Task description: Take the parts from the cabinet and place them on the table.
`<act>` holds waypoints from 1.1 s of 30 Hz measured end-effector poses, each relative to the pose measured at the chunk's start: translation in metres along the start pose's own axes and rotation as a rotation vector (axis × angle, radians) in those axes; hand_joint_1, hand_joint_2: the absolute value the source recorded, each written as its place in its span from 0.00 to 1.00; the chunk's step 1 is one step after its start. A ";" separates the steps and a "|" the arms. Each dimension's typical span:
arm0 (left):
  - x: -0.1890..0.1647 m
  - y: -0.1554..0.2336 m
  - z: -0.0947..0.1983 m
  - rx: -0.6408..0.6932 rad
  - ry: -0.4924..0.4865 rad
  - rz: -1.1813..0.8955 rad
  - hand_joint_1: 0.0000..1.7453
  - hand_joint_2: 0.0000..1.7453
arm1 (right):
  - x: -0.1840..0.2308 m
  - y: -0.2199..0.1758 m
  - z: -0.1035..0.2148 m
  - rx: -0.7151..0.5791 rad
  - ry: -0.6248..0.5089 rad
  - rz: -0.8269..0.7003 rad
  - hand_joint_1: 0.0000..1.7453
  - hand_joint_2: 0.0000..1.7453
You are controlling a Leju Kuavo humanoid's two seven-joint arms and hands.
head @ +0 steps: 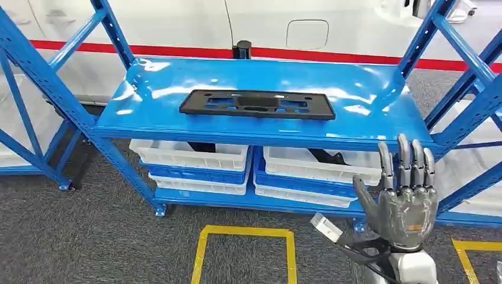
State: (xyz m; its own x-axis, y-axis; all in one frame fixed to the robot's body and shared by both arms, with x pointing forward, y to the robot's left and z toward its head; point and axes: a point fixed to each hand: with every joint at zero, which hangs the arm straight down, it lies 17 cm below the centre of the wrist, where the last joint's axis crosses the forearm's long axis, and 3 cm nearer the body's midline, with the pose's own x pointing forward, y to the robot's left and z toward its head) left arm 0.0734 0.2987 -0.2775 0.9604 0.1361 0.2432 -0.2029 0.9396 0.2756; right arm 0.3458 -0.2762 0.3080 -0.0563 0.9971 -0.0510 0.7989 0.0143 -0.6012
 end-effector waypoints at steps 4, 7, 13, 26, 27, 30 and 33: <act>0.000 -0.001 0.000 0.000 0.000 -0.002 0.00 0.00 | 0.001 0.006 0.003 0.017 -0.002 -0.003 0.00 1.00; 0.000 -0.001 0.000 0.000 0.000 -0.002 0.00 0.00 | 0.003 0.011 0.007 0.032 -0.003 -0.010 0.00 1.00; 0.001 -0.005 0.001 -0.021 -0.012 0.002 0.00 0.00 | 0.001 0.022 0.012 0.061 0.002 -0.007 0.00 1.00; 0.002 -0.003 0.000 -0.019 -0.010 0.005 0.00 0.00 | 0.002 0.043 0.013 0.097 -0.009 -0.005 0.00 1.00; 0.002 -0.002 0.000 -0.016 -0.007 0.004 0.00 0.00 | 0.002 0.044 0.013 0.098 -0.009 -0.006 0.00 1.00; 0.001 -0.002 0.000 -0.011 -0.001 0.004 0.00 0.00 | 0.002 0.046 0.010 0.094 -0.009 -0.006 0.00 1.00; 0.001 -0.002 0.000 -0.010 0.002 0.004 0.00 0.00 | 0.002 0.049 0.012 0.102 -0.009 -0.005 0.00 1.00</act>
State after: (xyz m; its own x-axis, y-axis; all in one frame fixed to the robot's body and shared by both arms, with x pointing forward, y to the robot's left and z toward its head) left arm 0.0747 0.2971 -0.2777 0.9600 0.1406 0.2421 -0.2049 0.9422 0.2651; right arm 0.3780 -0.2749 0.2692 -0.0662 0.9963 -0.0550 0.7334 0.0112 -0.6797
